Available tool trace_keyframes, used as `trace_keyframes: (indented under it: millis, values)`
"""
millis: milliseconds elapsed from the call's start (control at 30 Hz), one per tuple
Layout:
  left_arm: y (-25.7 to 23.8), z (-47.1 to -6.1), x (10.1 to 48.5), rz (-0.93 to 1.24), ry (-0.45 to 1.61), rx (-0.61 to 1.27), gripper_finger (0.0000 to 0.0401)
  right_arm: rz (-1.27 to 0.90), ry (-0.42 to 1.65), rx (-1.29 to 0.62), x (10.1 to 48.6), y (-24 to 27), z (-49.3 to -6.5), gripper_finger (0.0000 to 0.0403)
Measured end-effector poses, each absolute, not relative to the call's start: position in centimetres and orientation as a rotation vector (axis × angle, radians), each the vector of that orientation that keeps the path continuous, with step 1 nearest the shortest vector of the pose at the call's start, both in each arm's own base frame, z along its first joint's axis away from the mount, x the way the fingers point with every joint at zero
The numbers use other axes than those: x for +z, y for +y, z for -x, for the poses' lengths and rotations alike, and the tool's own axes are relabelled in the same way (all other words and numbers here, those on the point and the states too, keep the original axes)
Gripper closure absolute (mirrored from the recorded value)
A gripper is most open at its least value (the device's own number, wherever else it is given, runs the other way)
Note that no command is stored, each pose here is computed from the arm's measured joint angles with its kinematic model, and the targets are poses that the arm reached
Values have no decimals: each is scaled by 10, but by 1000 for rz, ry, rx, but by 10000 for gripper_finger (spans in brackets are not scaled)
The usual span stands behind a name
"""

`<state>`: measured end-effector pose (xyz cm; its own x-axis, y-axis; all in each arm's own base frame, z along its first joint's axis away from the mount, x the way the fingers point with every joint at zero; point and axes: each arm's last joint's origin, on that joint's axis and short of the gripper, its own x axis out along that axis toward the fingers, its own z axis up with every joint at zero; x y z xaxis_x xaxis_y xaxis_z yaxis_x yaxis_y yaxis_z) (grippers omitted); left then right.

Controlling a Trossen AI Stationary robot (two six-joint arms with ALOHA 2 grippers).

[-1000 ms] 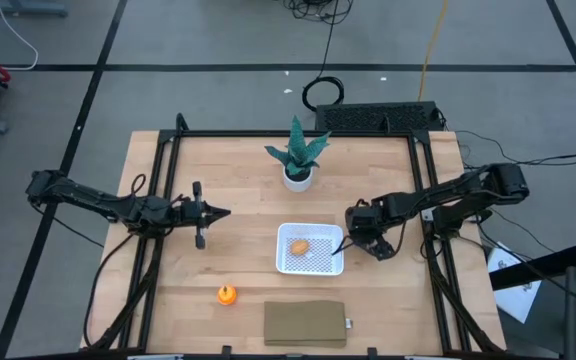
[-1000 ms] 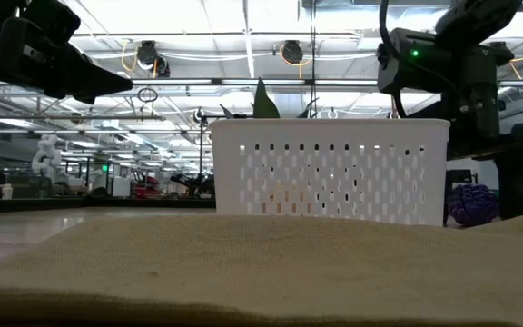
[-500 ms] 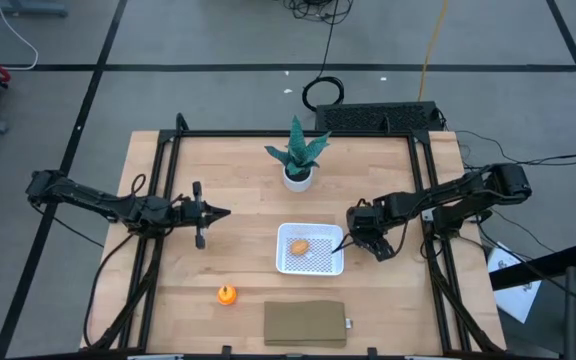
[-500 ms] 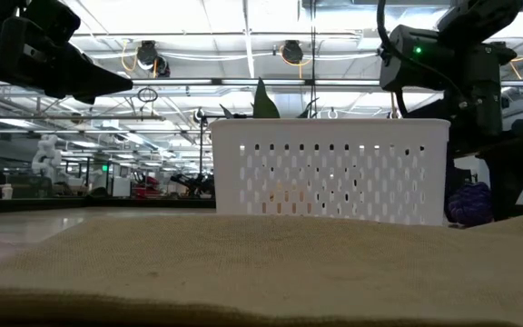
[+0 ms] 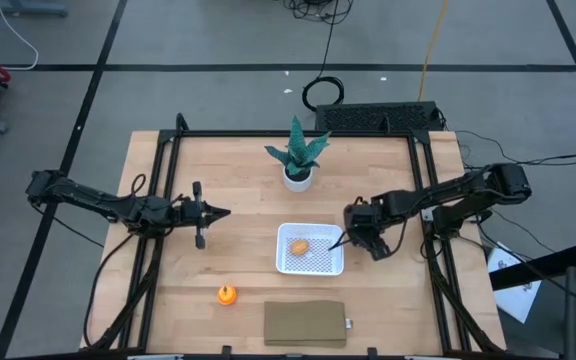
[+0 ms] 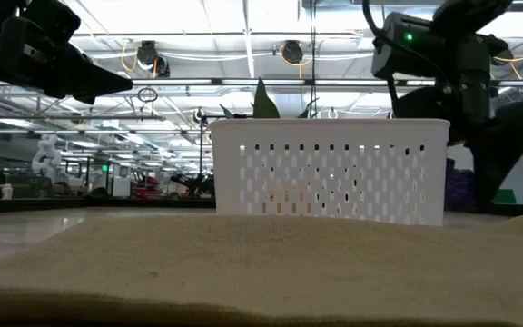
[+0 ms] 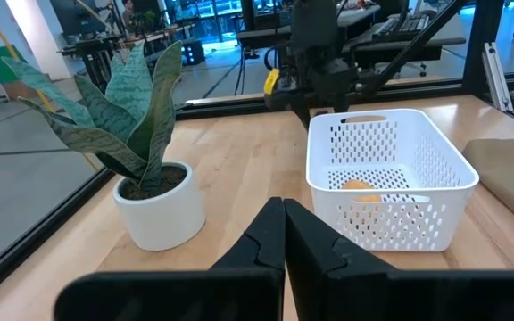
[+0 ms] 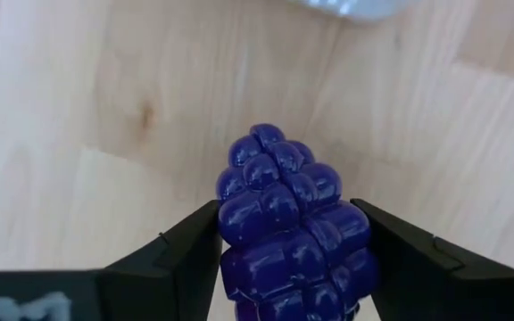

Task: Pick and placing Produce into tupperware
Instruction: Put the grapes in the white bin

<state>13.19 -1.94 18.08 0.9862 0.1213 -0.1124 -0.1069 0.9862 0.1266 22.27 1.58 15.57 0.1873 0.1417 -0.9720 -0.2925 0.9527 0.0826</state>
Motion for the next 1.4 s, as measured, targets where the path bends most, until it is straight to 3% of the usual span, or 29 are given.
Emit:
trace_keyframes:
  millis: [433,900,1200,1400]
  values:
    - [-19,-132,181,-116,120,115,400,127,1384,308,198,16,-235,184]
    - [-19,-132,181,-111,114,116,400,66,1206,207,246,-2,-200,185]
    - [-19,-132,182,-111,112,116,400,6,1177,145,255,-8,-190,186]
    - [-19,-132,182,-111,112,116,400,-55,1068,128,256,-5,-207,186]
